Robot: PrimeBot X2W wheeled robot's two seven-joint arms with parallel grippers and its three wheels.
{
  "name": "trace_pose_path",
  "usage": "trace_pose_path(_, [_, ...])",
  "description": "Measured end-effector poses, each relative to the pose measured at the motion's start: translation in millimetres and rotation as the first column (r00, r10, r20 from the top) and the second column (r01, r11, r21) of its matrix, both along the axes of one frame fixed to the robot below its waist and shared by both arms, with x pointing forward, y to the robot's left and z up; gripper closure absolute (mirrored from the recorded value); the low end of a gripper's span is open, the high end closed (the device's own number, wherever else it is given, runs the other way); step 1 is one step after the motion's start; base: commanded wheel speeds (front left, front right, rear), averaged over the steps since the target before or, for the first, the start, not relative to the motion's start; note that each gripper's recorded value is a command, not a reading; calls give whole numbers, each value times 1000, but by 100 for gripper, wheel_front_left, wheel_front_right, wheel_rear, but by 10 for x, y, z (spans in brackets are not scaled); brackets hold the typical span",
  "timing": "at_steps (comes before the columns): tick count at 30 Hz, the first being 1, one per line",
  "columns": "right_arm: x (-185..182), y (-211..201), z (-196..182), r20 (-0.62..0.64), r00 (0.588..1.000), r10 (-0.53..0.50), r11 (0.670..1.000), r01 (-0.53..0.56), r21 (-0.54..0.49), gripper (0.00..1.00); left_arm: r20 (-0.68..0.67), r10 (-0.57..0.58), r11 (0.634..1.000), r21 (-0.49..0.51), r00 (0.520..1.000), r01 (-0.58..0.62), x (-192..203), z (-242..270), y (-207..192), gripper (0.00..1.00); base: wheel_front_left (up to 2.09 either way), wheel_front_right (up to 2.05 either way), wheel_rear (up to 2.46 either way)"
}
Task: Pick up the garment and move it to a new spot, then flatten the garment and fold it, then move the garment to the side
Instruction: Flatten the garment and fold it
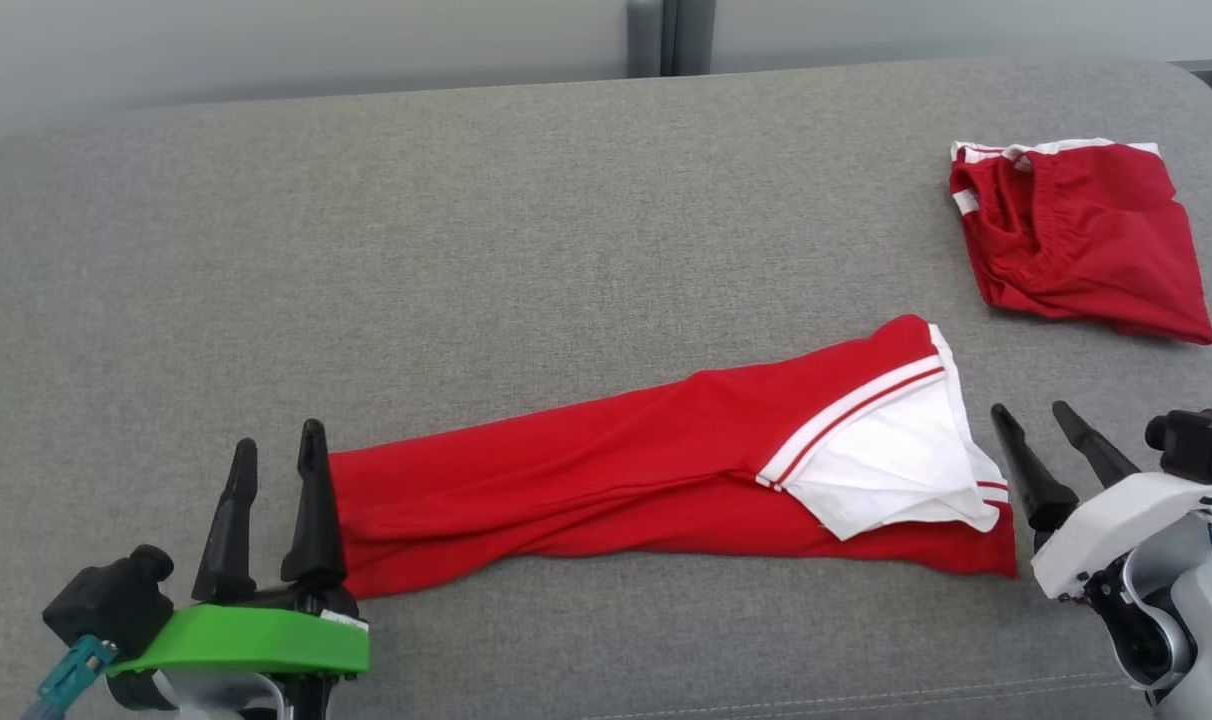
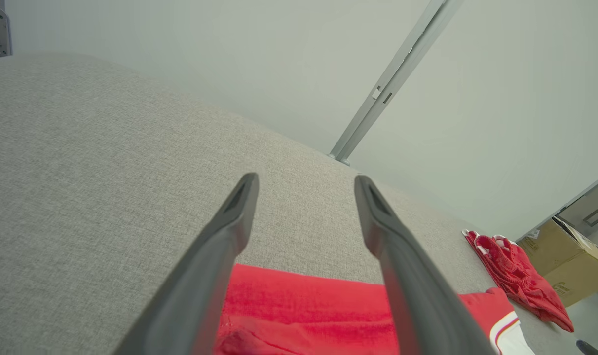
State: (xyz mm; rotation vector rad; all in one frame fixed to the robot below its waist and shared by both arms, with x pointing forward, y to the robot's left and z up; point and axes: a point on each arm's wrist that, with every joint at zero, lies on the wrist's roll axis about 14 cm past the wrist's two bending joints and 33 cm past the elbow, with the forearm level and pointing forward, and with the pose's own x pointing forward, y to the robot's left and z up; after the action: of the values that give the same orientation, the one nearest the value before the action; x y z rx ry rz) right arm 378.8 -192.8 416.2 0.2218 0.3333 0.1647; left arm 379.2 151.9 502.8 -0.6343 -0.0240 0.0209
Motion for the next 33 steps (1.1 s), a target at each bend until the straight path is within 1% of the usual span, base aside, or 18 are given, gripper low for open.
trace_pose_path(6, [20, 118, -281, -165, 985, 55, 999, -54, 7, 0, -8, 13, 1000, 8, 1000, -13, -57, -20, 37, 0, 0, 0, 0])
trace_pose_path(12, [84, 210, -441, -266, 959, 98, 995, -101, 2, 0, -17, 62, 998, 15, 998, -62, -123, -31, 171, 0, 0, 0, 0])
trace_pose_path(16, [47, 293, -577, -339, 933, 123, 992, -125, 16, 0, -19, 95, 995, 22, 995, -94, -169, -29, 266, 0, 0, 0, 0])
trace_pose_path(22, [120, 484, -555, -355, 917, 181, 983, -181, 33, 0, -12, 139, 990, 29, 990, -139, -212, 3, 402, 0, 0, 0, 0])
trace_pose_path(27, [90, 498, -606, -391, 901, 187, 982, -188, 35, 0, -23, 144, 989, 28, 989, -143, -241, -24, 406, 0, 0, 0, 0])
trace_pose_path(29, [87, 491, -614, -396, 899, 186, 981, -189, 32, 12, -22, 143, 989, 28, 989, -142, -238, -23, 402, 0, 0, 0, 0])
trace_pose_path(30, [87, 501, -614, -398, 897, 191, 980, -196, 30, 38, -22, 144, 989, 30, 989, -144, -238, -22, 407, 0, 0, 0, 0])
trace_pose_path(32, [96, 524, -602, -399, 896, 197, 979, -202, 29, 66, -20, 149, 988, 35, 989, -148, -234, -18, 423, 0, 0, 0, 0])
trace_pose_path(33, [93, 540, -598, -398, 895, 199, 978, -204, 31, 76, -20, 148, 988, 35, 989, -148, -233, -18, 423, 0, 0, 0, 0])
